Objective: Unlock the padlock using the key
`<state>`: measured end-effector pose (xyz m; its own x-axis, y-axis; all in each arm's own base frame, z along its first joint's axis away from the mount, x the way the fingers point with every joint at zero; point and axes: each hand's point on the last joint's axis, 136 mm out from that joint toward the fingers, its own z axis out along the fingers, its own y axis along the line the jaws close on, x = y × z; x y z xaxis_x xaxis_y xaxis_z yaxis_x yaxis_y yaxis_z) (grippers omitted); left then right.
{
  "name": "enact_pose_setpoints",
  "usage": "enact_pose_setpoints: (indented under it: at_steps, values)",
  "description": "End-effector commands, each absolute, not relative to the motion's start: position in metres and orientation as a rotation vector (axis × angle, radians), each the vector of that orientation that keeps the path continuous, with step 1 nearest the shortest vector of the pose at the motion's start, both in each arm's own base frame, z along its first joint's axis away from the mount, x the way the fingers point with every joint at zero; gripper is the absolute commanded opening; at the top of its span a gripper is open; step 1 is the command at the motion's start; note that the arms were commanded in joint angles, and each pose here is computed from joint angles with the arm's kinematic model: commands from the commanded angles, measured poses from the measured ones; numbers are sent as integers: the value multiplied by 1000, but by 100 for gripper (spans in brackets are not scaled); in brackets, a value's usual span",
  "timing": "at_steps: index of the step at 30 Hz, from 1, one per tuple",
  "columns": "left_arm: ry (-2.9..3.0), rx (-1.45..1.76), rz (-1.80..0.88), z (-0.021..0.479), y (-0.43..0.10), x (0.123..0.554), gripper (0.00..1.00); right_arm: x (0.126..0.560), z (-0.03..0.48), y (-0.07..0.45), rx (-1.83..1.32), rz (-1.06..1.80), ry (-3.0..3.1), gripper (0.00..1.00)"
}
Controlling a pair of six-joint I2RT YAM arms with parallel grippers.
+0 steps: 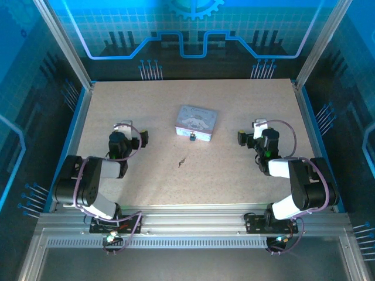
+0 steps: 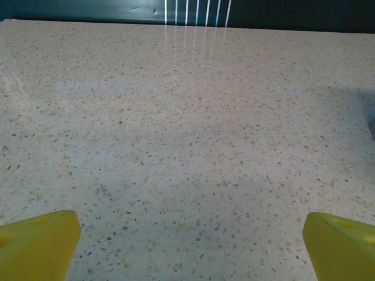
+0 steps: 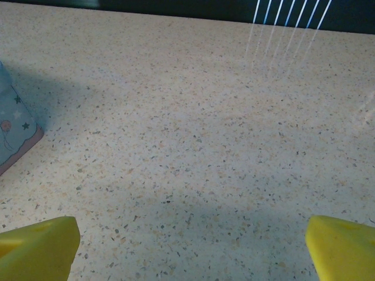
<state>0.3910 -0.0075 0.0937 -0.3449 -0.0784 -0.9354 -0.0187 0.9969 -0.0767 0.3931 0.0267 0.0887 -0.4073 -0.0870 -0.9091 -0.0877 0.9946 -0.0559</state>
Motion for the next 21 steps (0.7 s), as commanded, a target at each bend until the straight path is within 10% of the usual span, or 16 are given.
enact_pose_setpoints:
  at_steps: [1, 11, 21]
  values:
    - [1891, -62, -80, 127, -9, 385, 99, 402, 109, 32, -163, 5, 2013, 100]
    - [2127, -46, -448, 173, -76, 337, 82, 385, 147, 56, 26, 211, 2196, 95]
    - [2561, 336, -485, 105, -180, 274, 59, 306, 118, 154, -199, 390, 2382, 87]
